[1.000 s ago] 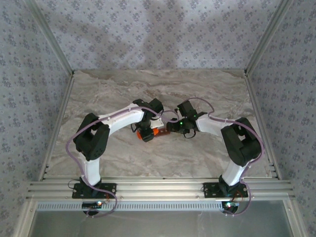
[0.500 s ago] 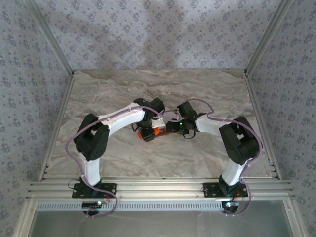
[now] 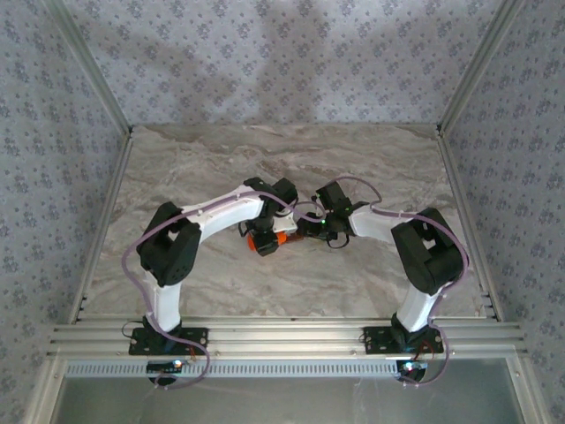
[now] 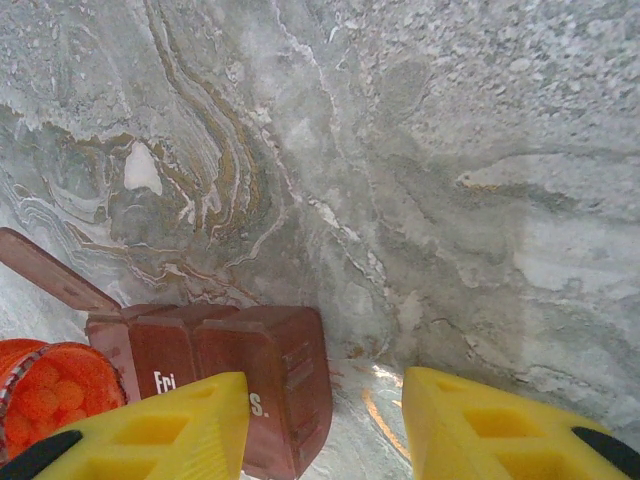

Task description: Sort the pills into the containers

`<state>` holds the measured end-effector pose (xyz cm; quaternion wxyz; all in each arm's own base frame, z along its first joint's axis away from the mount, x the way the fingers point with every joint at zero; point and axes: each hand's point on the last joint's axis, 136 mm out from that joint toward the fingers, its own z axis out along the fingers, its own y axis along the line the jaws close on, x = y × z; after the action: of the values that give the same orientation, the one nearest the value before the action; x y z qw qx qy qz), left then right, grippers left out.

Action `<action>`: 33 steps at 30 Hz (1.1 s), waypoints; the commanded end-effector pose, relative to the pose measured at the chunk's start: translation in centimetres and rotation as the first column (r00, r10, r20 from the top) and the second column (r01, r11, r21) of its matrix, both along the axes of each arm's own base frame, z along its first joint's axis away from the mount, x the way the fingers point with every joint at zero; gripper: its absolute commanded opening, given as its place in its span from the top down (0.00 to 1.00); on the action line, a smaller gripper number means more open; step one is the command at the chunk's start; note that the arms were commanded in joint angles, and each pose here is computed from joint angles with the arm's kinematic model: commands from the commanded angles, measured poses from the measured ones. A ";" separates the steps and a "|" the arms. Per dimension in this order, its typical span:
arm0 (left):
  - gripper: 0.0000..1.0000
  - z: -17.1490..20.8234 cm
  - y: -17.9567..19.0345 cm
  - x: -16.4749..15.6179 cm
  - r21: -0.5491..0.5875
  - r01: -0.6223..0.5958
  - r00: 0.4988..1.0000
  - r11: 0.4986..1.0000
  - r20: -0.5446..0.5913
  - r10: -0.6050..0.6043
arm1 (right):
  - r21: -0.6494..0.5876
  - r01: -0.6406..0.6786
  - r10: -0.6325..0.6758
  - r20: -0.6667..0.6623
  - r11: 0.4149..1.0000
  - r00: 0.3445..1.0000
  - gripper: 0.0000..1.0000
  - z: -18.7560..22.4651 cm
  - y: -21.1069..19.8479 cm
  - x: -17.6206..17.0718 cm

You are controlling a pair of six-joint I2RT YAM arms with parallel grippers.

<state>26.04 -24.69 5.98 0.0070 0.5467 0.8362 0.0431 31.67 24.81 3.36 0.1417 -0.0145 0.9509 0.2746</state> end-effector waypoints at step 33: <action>1.00 0.7 0.6 0.6 0.095 0.063 0.997 0.993 0.048 -0.068 | -0.019 0.017 -0.018 -0.056 1.000 0.998 0.53 -1.6 -0.6 -0.6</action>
<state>26.64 -24.22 6.33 0.0120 0.5623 0.8224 0.0860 31.66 24.83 3.27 0.1390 -0.0141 0.9506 0.2771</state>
